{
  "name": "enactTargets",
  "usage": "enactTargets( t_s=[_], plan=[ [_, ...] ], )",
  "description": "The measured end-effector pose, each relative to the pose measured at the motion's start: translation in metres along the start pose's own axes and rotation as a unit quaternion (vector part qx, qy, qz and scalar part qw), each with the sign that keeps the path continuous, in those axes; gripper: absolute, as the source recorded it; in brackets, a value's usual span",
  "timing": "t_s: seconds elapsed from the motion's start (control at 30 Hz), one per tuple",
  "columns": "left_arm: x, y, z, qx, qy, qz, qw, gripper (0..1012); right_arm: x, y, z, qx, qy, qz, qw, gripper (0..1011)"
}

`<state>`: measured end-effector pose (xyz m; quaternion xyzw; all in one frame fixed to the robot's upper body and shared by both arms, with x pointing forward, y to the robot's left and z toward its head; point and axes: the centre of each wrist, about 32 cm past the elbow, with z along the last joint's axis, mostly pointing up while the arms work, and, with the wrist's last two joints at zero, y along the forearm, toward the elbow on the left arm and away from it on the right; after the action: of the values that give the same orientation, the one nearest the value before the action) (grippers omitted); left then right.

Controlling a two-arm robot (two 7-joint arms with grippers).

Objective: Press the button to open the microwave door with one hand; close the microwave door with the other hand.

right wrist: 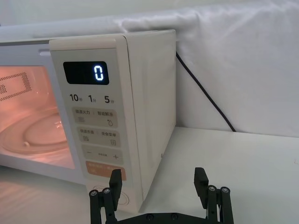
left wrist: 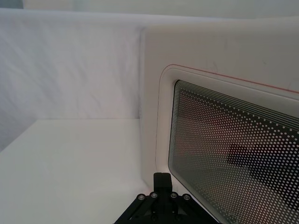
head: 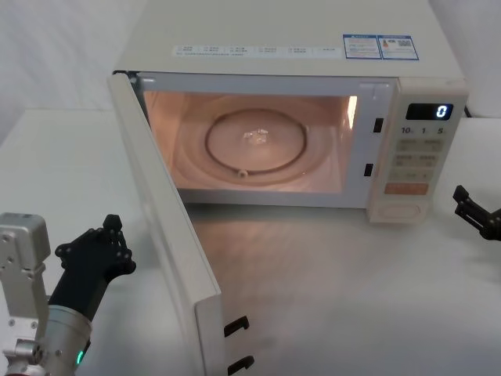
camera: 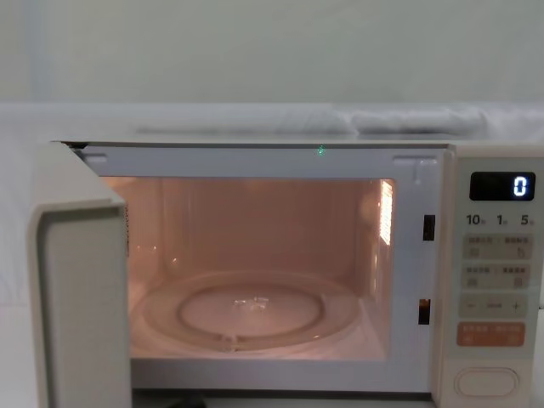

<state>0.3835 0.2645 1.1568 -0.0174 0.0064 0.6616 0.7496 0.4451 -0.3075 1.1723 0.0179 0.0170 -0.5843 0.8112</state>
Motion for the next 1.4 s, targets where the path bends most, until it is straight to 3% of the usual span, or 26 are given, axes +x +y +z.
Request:
enactTargets(
  t_s=[0.1, 0.3, 0.43, 0.5, 0.6, 0.7, 0.87, 0.93, 0.97, 1.0, 1.07, 1.13, 1.17, 1.23, 1.27, 1.4],
  plan=[
    [0.0009, 0.001, 0.001, -0.003, -0.002, -0.004, 1.0, 0, 0.0, 0.0, 0.0, 0.0, 0.0, 0.0, 1.0, 1002],
    [0.0075, 0.005, 0.009, -0.02, -0.007, -0.024, 0.9995, 0, 0.0, 0.0, 0.0, 0.0, 0.0, 0.0, 1.0, 1002],
    [0.0142, 0.01, 0.019, -0.022, 0.001, -0.037, 0.9991, 0, 0.0, 0.0, 0.0, 0.0, 0.0, 0.0, 1.0, 1002],
    [0.0208, 0.015, 0.029, -0.022, 0.011, -0.043, 0.9988, 0, 0.0, 0.0, 0.0, 0.0, 0.0, 0.0, 1.0, 1002],
    [0.0273, 0.02, 0.037, -0.022, 0.015, -0.048, 0.9985, 0, 0.0, 0.0, 0.0, 0.0, 0.0, 0.0, 1.0, 1002],
    [0.0368, 0.026, 0.045, -0.015, 0.005, -0.065, 0.9978, 0, 0.0, 0.0, 0.0, 0.0, 0.0, 0.0, 1.0, 1002],
    [0.0525, 0.033, 0.057, -0.003, -0.022, -0.111, 0.9935, 0, 0.0, 0.0, 0.0, 0.0, 0.0, 0.0, 1.0, 1002],
    [0.0605, 0.037, 0.067, 0.0, -0.04, -0.152, 0.9876, 0, 0.0, 0.0, 0.0, 0.0, 0.0, 0.0, 1.0, 1002],
    [0.0605, 0.037, 0.067, 0.0, -0.04, -0.152, 0.9876, 0, 0.0, 0.0, 0.0, 0.0, 0.0, 0.0, 1.0, 1002],
    [0.0628, 0.038, 0.07, 0.002, -0.045, -0.172, 0.984, 0, 0.0, 0.0, 0.0, 0.0, 0.0, 0.0, 1.0, 1002],
    [0.0645, 0.038, 0.074, 0.003, -0.052, -0.192, 0.98, 0, 0.0, 0.0, 0.0, 0.0, 0.0, 0.0, 1.0, 1002],
    [0.0661, 0.04, 0.08, 0.0, -0.063, -0.223, 0.9727, 0, 0.0, 0.0, 0.0, 0.0, 0.0, 0.0, 1.0, 1002],
    [0.0661, 0.04, 0.082, -0.002, -0.066, -0.232, 0.9704, 0, 0.0, 0.0, 0.0, 0.0, 0.0, 0.0, 1.0, 1002],
    [0.0659, 0.04, 0.084, -0.005, -0.07, -0.243, 0.9675, 0, 0.0, 0.0, 0.0, 0.0, 0.0, 0.0, 1.0, 1002],
    [0.0654, 0.04, 0.087, -0.009, -0.073, -0.254, 0.9644, 0, 0.0, 0.0, 0.0, 0.0, 0.0, 0.0, 1.0, 1002],
    [0.0642, 0.04, 0.093, -0.015, -0.079, -0.275, 0.958, 0, 0.0, 0.0, 0.0, 0.0, 0.0, 0.0, 1.0, 1002]
  ],
)
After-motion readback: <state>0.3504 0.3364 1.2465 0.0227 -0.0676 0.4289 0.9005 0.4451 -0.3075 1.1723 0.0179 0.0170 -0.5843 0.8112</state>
